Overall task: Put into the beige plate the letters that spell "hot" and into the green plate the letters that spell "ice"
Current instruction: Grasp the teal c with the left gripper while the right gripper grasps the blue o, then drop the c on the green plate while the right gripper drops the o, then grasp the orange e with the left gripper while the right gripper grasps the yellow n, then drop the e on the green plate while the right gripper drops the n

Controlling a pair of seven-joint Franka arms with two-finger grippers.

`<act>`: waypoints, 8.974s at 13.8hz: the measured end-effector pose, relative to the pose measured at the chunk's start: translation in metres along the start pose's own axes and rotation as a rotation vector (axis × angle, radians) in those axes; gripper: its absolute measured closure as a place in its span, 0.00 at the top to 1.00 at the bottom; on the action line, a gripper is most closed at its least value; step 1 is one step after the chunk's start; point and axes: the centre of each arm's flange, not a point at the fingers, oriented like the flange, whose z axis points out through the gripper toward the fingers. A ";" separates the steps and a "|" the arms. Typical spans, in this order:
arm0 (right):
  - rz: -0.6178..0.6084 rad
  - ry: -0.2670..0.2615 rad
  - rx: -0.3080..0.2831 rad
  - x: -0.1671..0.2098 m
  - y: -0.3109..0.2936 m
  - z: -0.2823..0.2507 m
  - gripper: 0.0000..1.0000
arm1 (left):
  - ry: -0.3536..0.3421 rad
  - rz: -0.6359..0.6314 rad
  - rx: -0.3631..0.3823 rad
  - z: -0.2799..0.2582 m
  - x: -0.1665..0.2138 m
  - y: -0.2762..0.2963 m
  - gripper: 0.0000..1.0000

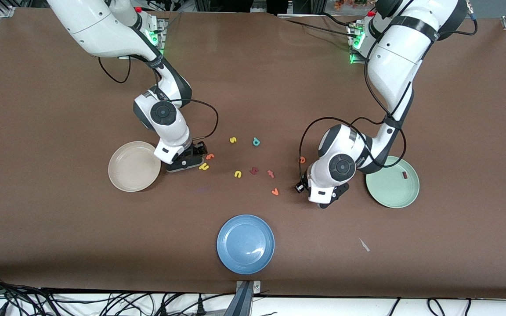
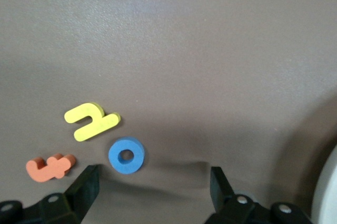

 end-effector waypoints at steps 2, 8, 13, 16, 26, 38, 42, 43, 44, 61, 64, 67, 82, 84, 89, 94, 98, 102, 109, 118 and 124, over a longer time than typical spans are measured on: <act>-0.006 0.009 0.005 0.001 -0.001 -0.001 0.94 | -0.001 -0.001 0.002 0.000 0.000 0.000 0.53; -0.039 0.027 0.002 0.001 -0.003 0.001 0.78 | -0.019 -0.002 0.035 0.001 -0.002 -0.003 0.53; -0.045 0.031 0.005 0.001 -0.004 0.000 0.68 | -0.024 -0.002 0.046 0.001 -0.002 -0.003 0.53; -0.046 0.038 0.006 0.002 -0.005 -0.003 0.43 | -0.024 -0.001 0.046 0.000 -0.004 -0.002 0.44; -0.049 0.038 0.002 0.002 -0.006 -0.007 0.27 | -0.027 -0.011 0.053 -0.002 0.001 -0.005 0.22; -0.189 -0.080 0.042 0.009 0.197 -0.062 0.31 | -0.106 0.291 0.245 -0.128 0.194 -0.198 0.22; -0.180 -0.088 0.078 0.007 0.195 -0.054 0.69 | -0.107 0.328 0.285 -0.088 0.213 -0.214 0.26; -0.171 -0.088 0.082 0.008 0.193 -0.054 0.75 | -0.106 0.330 0.283 -0.088 0.213 -0.213 0.36; -0.145 -0.086 0.085 0.009 0.189 -0.055 0.75 | -0.100 0.333 0.277 -0.091 0.212 -0.210 0.48; 0.155 0.020 0.077 0.058 -0.008 -0.047 0.73 | -0.013 -0.083 0.069 -0.015 -0.043 -0.038 0.89; 0.250 0.017 0.072 0.061 -0.006 -0.041 0.73 | -0.013 -0.136 0.067 -0.004 -0.051 -0.041 0.82; 0.285 0.012 0.039 0.053 -0.026 -0.028 0.73 | -0.001 -0.170 0.047 0.004 -0.059 -0.041 0.76; 0.256 -0.020 0.006 0.039 -0.037 0.002 0.70 | 0.025 -0.262 0.010 0.013 -0.070 -0.038 0.56; 0.250 -0.017 0.005 0.039 -0.038 0.001 0.63 | 0.026 -0.262 0.003 0.012 -0.070 -0.037 0.48; 0.245 -0.011 0.006 0.040 -0.040 -0.003 0.41 | 0.027 -0.262 -0.006 0.011 -0.070 -0.036 0.35; 0.198 -0.014 -0.022 0.044 -0.022 -0.011 0.41 | 0.054 -0.251 -0.058 -0.018 -0.036 -0.035 0.26; 0.101 -0.032 -0.079 0.047 0.029 -0.051 0.41 | 0.112 -0.151 -0.066 -0.093 0.036 -0.070 0.26; 0.010 -0.075 -0.122 0.012 0.084 -0.068 0.41 | 0.109 0.010 -0.012 -0.124 0.133 -0.156 0.26; -0.016 -0.118 -0.131 -0.019 0.131 -0.062 0.59 | 0.075 0.219 0.073 -0.096 0.178 -0.215 0.35; 0.114 -0.081 -0.064 -0.018 0.043 -0.068 1.00 | 0.074 0.467 0.167 -0.304 0.164 -0.202 1.00; 0.108 -0.034 0.010 -0.001 -0.057 -0.055 1.00 | 0.098 0.650 0.168 -0.391 0.130 -0.201 1.00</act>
